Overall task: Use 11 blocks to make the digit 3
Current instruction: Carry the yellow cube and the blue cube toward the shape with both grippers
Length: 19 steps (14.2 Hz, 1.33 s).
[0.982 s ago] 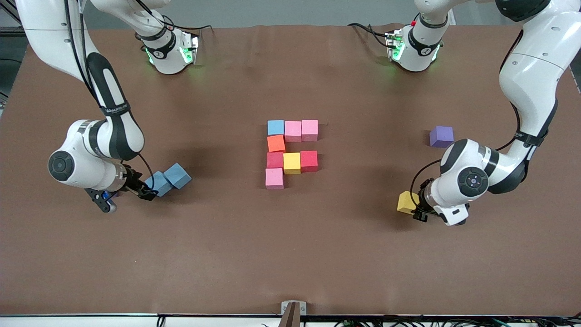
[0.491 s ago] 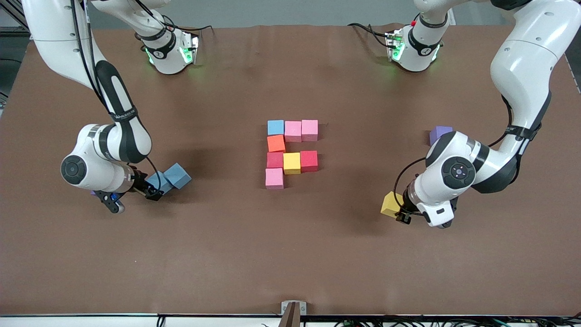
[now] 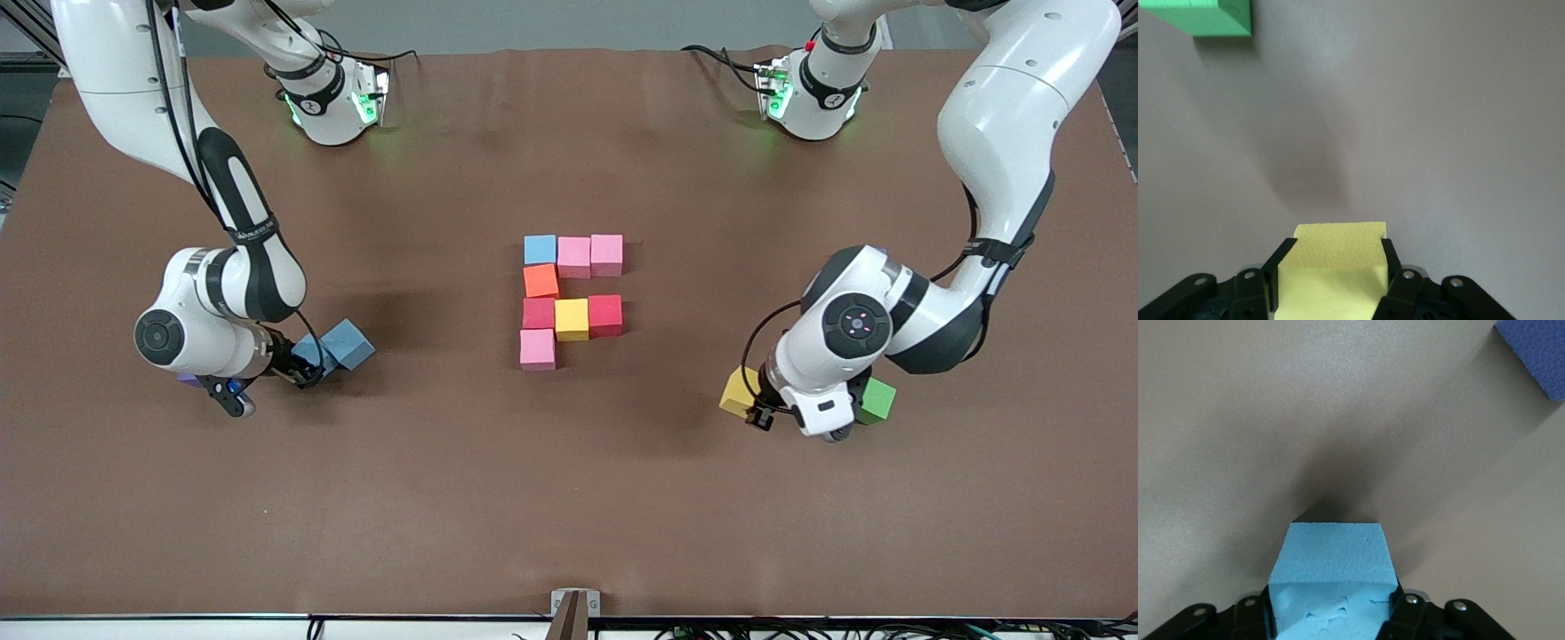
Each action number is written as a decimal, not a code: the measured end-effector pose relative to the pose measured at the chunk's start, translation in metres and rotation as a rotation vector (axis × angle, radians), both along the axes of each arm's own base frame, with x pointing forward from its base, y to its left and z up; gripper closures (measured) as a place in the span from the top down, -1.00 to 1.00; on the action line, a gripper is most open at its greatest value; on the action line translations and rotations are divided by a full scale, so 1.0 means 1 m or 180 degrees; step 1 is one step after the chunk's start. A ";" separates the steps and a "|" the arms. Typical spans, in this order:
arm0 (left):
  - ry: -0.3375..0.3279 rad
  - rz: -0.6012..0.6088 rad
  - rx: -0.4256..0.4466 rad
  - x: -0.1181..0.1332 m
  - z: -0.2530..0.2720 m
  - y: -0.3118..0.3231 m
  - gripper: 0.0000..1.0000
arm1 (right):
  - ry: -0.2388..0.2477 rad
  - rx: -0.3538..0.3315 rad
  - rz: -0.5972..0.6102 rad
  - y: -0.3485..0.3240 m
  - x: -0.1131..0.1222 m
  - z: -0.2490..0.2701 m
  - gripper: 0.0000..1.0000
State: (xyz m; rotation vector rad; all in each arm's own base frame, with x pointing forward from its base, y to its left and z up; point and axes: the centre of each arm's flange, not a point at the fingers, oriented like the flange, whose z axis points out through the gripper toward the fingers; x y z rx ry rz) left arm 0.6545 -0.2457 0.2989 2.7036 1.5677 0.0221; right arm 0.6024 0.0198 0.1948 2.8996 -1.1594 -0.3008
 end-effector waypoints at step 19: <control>0.0124 -0.0832 0.0238 -0.023 -0.046 -0.057 0.10 | -0.0432 0.0299 0.1888 0.267 0.066 0.108 0.07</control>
